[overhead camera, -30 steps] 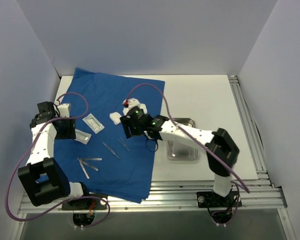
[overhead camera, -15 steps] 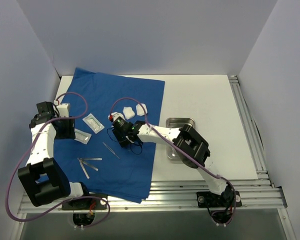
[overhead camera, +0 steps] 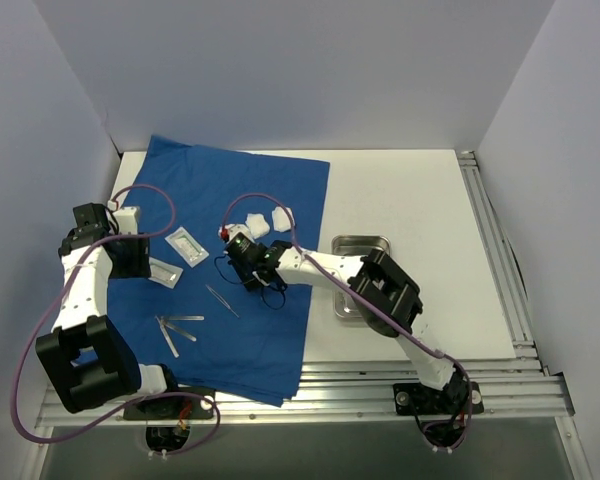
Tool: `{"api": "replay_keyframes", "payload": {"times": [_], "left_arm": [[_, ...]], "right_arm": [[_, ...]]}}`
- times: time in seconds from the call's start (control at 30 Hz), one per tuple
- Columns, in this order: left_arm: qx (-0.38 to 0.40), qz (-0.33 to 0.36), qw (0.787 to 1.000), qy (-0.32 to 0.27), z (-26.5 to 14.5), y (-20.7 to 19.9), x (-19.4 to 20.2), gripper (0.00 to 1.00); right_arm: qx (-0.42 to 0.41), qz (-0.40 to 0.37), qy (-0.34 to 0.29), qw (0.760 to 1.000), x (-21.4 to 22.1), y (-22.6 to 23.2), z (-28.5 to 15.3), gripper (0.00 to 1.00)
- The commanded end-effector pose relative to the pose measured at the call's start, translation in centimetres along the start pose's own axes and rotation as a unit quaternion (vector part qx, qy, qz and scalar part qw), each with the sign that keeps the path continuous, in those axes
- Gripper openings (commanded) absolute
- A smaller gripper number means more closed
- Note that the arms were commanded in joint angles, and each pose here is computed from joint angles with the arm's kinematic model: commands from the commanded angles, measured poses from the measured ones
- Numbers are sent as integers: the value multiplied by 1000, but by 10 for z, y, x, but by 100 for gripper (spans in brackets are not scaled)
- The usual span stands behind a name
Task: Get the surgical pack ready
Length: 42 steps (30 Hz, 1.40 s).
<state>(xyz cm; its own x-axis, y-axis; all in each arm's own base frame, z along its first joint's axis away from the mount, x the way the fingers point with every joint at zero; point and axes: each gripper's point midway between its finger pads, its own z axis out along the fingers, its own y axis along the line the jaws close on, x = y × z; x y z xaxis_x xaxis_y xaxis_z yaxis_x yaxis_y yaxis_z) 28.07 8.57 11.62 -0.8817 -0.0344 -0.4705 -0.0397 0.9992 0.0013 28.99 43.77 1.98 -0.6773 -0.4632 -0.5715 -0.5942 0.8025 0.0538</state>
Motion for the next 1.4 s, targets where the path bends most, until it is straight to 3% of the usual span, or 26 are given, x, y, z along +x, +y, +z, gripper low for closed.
{"api": "replay_keyframes", "payload": {"times": [0.0,0.07,0.23,0.33,0.47,0.63,1.0,1.37], "left_arm": [[3,3,999,-33,-8,1,-17,64],[4,3,999,-33,-8,0,-17,64],[9,4,999,-32,-8,-1,-16,64],[10,4,999,-31,-7,-1,-16,64],[13,6,999,-31,-6,-2,-16,64],[16,4,1000,-27,-4,-3,-16,64],[15,5,1000,-27,-4,-3,-15,64],[15,6,1000,-26,-4,-3,-14,64]], "right_arm": [[15,23,-59,998,-41,-7,-54,0],[30,48,-92,994,-57,-23,-83,0],[86,165,-150,971,-67,-123,-145,0],[149,227,-138,953,-26,-191,-160,0],[201,277,-83,936,54,-234,-156,0],[195,309,-47,930,101,-235,-137,0],[184,344,-17,921,139,-227,-97,0],[169,334,-26,927,126,-211,-85,0]]}}
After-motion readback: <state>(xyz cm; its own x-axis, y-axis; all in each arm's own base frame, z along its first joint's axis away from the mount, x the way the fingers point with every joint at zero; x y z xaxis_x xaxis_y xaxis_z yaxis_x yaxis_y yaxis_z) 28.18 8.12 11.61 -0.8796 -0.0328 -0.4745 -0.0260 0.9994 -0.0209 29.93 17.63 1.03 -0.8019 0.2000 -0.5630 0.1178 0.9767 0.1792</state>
